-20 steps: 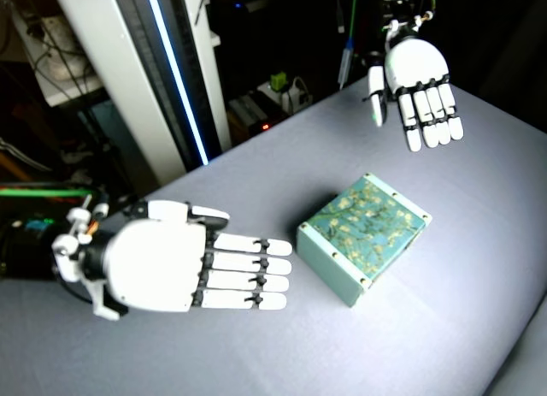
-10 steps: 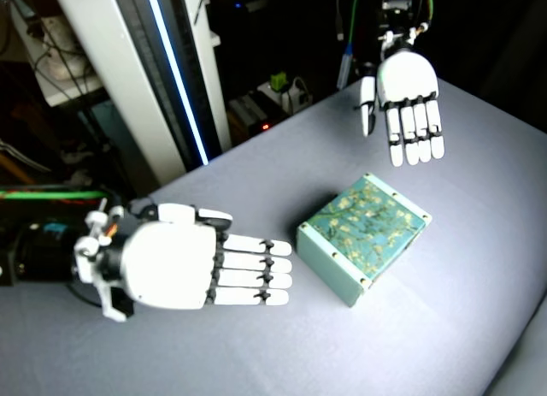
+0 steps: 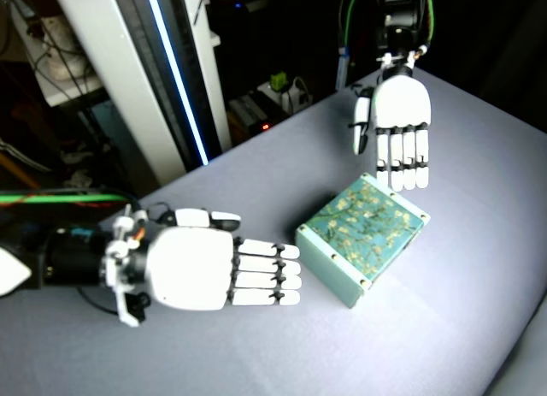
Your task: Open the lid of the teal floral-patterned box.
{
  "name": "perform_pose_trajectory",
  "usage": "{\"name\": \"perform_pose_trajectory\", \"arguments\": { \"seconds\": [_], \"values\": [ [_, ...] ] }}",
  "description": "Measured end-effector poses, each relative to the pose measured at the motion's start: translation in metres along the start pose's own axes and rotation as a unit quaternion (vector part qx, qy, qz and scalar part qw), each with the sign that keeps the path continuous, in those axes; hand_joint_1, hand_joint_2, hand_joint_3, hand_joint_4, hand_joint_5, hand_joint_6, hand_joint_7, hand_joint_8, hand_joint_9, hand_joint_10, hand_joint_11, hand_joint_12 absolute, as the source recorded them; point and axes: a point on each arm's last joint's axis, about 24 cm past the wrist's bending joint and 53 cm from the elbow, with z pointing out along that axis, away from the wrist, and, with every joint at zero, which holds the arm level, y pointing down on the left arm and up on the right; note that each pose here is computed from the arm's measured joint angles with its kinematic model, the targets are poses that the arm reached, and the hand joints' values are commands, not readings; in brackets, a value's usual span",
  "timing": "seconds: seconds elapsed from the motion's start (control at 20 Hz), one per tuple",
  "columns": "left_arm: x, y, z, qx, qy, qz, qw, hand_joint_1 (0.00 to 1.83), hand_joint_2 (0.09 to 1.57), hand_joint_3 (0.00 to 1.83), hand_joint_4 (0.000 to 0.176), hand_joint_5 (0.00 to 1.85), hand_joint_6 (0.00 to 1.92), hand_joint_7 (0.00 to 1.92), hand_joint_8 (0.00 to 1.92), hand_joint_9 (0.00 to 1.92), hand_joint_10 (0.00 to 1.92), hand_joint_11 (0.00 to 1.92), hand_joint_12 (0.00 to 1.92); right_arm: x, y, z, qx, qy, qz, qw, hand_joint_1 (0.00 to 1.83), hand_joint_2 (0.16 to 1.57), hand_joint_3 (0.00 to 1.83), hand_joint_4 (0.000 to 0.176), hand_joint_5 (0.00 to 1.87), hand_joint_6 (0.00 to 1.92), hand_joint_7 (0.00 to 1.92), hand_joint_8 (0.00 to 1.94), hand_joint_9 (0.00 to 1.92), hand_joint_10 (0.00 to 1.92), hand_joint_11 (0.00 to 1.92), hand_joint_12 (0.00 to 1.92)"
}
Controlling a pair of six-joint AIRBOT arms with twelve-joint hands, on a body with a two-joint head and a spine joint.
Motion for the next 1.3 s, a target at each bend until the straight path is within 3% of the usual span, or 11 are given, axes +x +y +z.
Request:
{"name": "perform_pose_trajectory", "arguments": {
  "seconds": [0.55,0.7,1.05,1.2,1.3],
  "values": [
    [0.0,-0.003,0.003,0.004,0.0,-0.014,0.9999,0.0,1.52,0.0,0.0,0.0,0.0,0.01,0.0,0.03,0.01,0.04,0.02,-0.001,0.007,0.009,-0.01,-0.001,0.001,0.9999,0.0,1.37,0.0,0.0,0.0,0.0,0.02,0.0,0.0,0.0,0.12,0.08],
    [-0.004,-0.005,0.003,0.007,-0.007,-0.027,0.9996,0.0,1.55,0.01,0.0,0.05,0.0,0.05,0.0,0.08,0.01,0.08,0.05,-0.003,0.009,0.009,-0.015,-0.005,0.006,0.9999,0.0,1.34,0.0,0.0,0.0,0.0,0.0,0.0,0.0,0.0,0.05,0.06],
    [-0.024,-0.01,-0.001,0.021,-0.045,-0.048,0.9976,0.0,1.52,0.0,0.0,0.02,0.0,0.04,0.01,0.08,0.0,0.06,0.04,-0.025,0.018,0.006,-0.037,-0.049,0.043,0.9972,0.0,1.28,0.0,0.0,0.02,0.01,0.0,0.0,0.0,0.0,0.03,0.06],
    [-0.039,-0.008,-0.003,0.021,-0.079,-0.072,0.994,0.0,1.54,0.0,0.0,0.0,0.0,0.04,0.0,0.1,0.0,0.13,0.08,-0.043,0.023,0.003,-0.054,-0.082,0.068,0.9928,0.0,1.25,0.0,0.0,0.06,0.0,0.05,0.0,0.02,0.0,0.0,0.2],
    [-0.047,-0.006,-0.005,0.019,-0.094,-0.075,0.9926,0.0,1.52,0.0,0.0,0.0,0.0,0.01,0.0,0.08,0.0,0.1,0.07,-0.049,0.026,0.002,-0.066,-0.094,0.073,0.9906,0.0,1.27,0.0,0.0,0.11,0.0,0.1,0.0,0.06,0.0,0.0,0.27]
  ]
}}
